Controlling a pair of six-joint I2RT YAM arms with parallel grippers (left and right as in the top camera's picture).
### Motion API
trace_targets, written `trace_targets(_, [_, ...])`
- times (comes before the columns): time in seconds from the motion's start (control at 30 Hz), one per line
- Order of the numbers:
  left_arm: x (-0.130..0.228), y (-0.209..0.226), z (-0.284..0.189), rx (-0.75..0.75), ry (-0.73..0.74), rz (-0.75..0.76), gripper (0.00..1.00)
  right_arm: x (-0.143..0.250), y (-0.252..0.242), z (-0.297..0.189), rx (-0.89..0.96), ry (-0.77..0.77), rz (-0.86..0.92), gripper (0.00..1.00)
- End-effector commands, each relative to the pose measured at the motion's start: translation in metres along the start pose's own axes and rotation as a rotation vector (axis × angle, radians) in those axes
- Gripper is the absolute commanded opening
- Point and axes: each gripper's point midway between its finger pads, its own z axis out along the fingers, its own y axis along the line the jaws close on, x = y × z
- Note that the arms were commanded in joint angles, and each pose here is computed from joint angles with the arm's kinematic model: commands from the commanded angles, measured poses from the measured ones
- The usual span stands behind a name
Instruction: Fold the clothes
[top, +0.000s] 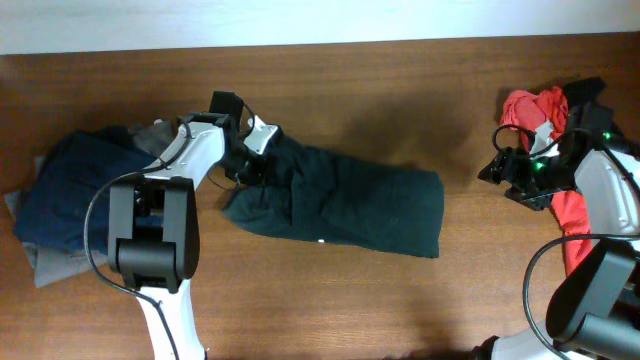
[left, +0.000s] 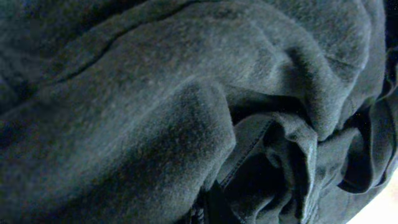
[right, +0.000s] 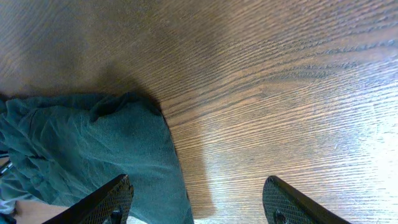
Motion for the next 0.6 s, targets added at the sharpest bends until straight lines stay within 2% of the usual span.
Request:
trace_targets(0.0, [-0.010, 0.004, -0.029, -0.027, -0.040, -0.055, 0.01, -0.004, 0.002, -0.010, 0.006, -0.028, -0.019, 0.72])
trace_targets(0.17, [-0.025, 0.011, -0.105, -0.235, -0.069, 0.005, 0.00, -0.003, 0.002, -0.010, 0.006, -0.024, -0.017, 0.72])
trace_targets(0.3, [-0.042, -0.013, -0.145, -0.302, -0.092, 0.077, 0.00, -0.003, 0.002, -0.010, 0.006, -0.025, -0.018, 0.72])
trace_targets(0.4, [-0.049, -0.038, -0.145, -0.308, -0.090, 0.136, 0.01, -0.003, 0.002, -0.010, 0.007, -0.024, -0.017, 0.72])
trace_targets(0.57, [-0.037, -0.092, -0.110, -0.275, 0.008, 0.239, 0.01, -0.003, 0.002, -0.010, 0.007, -0.024, -0.017, 0.72])
